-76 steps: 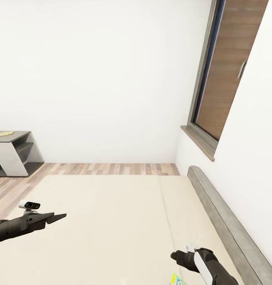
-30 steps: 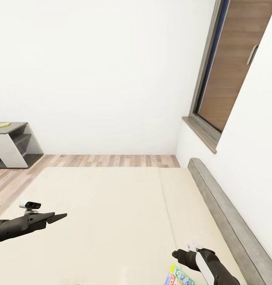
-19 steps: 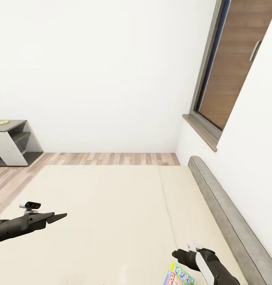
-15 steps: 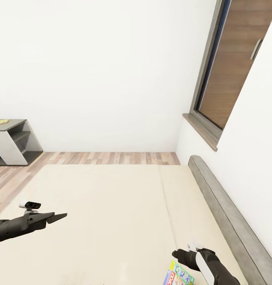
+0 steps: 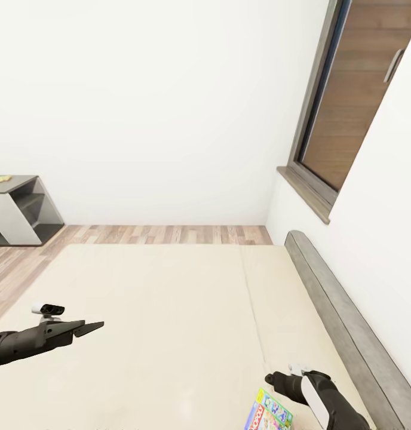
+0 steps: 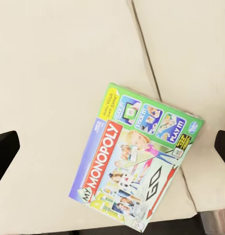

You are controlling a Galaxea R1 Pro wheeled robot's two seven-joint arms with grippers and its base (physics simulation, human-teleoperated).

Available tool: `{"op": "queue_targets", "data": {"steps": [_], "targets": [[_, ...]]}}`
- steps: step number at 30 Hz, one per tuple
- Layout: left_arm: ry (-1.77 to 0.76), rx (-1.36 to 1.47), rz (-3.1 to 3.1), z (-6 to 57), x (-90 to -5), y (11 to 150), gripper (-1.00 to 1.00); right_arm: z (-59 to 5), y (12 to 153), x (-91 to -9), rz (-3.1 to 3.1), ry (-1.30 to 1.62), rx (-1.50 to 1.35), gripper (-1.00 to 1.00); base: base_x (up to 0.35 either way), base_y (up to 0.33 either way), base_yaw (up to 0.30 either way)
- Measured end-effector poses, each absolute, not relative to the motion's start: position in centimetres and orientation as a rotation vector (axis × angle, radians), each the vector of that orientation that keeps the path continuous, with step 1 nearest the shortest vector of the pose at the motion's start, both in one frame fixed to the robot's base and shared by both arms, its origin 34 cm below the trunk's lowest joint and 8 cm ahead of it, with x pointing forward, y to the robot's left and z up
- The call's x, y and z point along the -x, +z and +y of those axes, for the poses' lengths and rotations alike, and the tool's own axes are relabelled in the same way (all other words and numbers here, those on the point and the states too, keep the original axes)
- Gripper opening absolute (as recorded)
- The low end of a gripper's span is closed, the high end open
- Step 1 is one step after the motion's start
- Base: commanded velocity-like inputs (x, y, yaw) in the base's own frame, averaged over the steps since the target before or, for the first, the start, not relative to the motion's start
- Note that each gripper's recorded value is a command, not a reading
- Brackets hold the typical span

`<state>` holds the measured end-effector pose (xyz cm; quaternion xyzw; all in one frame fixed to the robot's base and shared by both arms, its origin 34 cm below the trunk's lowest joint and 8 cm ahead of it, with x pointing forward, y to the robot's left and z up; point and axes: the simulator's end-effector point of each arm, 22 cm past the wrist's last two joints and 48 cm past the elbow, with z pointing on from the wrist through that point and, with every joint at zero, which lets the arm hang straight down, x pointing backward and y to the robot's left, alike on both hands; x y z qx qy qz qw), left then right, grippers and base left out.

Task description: Put all the toys in the child's room - the three board games (two on the bed and one on the table), the two jigsaw puzzles on the table, and the tennis ball on the table - inside the toy box on the table in the child's room.

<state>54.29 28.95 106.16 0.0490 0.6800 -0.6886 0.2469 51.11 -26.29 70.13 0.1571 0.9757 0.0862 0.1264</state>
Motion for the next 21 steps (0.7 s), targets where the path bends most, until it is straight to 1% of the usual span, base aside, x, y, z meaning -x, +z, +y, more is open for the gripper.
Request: {"op": "queue_targets", "data": {"steps": [7, 21], "targets": [[-1.884, -0.122, 1.861, 28.9, -54.4, 105.7, 1.0, -28.6, 70.2, -51.7, 2.833, 0.215, -0.478, 1.0, 0.0, 0.0, 0.0], [-1.905, -0.109, 1.867, 28.5, -54.5, 104.9, 1.0, -29.2, 69.9, -52.2, 2.835, 0.204, -0.481, 1.0, 0.0, 0.0, 0.0]]}}
